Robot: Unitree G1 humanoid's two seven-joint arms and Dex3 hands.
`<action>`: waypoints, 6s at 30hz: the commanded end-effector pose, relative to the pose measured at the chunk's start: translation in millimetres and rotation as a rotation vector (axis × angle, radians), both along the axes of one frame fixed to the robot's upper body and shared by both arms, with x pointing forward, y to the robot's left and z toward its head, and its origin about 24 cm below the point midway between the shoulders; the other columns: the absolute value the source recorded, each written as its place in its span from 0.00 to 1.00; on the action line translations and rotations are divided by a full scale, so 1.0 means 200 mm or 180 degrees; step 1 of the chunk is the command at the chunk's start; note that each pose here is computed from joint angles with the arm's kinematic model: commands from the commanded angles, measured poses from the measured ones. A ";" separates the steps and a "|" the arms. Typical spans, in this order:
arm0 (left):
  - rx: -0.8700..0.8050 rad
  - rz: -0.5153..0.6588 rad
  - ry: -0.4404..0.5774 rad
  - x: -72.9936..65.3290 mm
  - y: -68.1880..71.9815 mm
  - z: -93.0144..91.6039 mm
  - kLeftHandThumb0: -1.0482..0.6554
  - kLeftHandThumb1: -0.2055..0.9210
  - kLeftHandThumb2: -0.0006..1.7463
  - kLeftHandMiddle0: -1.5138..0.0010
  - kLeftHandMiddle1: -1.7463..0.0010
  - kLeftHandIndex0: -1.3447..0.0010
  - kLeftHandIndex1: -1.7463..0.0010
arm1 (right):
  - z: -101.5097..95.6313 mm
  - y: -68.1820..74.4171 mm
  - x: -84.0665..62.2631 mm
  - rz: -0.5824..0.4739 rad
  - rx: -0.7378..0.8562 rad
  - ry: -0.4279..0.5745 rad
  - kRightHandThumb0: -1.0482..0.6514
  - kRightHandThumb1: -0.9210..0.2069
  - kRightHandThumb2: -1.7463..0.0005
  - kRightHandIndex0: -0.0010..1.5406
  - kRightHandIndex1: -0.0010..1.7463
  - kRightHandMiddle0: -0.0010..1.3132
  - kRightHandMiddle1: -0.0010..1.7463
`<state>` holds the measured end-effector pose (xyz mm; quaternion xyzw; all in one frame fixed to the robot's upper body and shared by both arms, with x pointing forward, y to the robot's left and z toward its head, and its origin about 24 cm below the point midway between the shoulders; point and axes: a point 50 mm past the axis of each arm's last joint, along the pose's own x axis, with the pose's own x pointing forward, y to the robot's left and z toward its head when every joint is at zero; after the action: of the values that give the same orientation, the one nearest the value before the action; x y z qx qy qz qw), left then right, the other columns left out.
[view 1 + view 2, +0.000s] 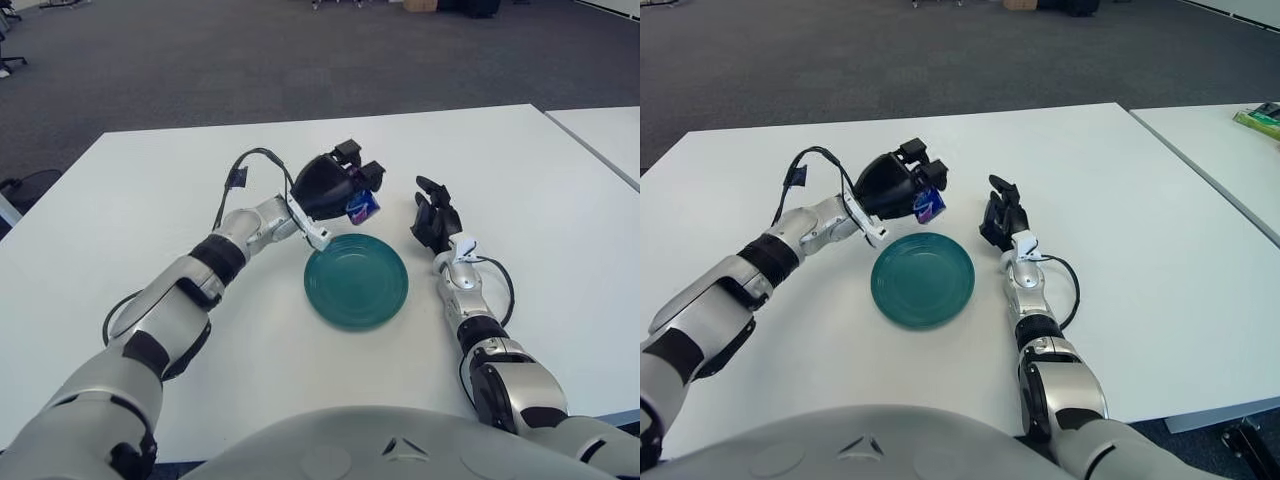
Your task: Put the gum into the plate.
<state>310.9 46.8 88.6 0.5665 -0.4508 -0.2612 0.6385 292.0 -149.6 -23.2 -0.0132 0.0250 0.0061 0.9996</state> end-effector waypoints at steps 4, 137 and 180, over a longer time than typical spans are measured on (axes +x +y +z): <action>0.0383 -0.0048 -0.0003 -0.02 0.03 0.00 0.61 0.15 0.96 0.45 0.00 0.46 0.05 | -0.30 0.03 -0.25 -0.0045 0.0149 0.0995 0.18 0.00 0.44 0.20 0.01 0.00 0.28; -0.4697 0.2046 0.3279 -0.42 0.45 -0.70 0.00 1.00 0.59 1.00 1.00 1.00 0.89 | -0.30 0.03 -0.26 0.0012 0.0126 0.1055 0.14 0.00 0.46 0.18 0.00 0.00 0.34; -0.4106 0.2602 0.3128 -0.64 0.41 -0.84 0.05 1.00 0.54 0.89 1.00 1.00 0.75 | -0.29 0.00 -0.35 -0.0021 -0.0324 0.0603 0.18 0.00 0.45 0.06 0.00 0.00 0.19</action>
<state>252.0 114.0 -8.9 0.0183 -0.1100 0.0776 0.9907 286.3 -144.4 -22.9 -0.0580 0.0061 0.0057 0.9983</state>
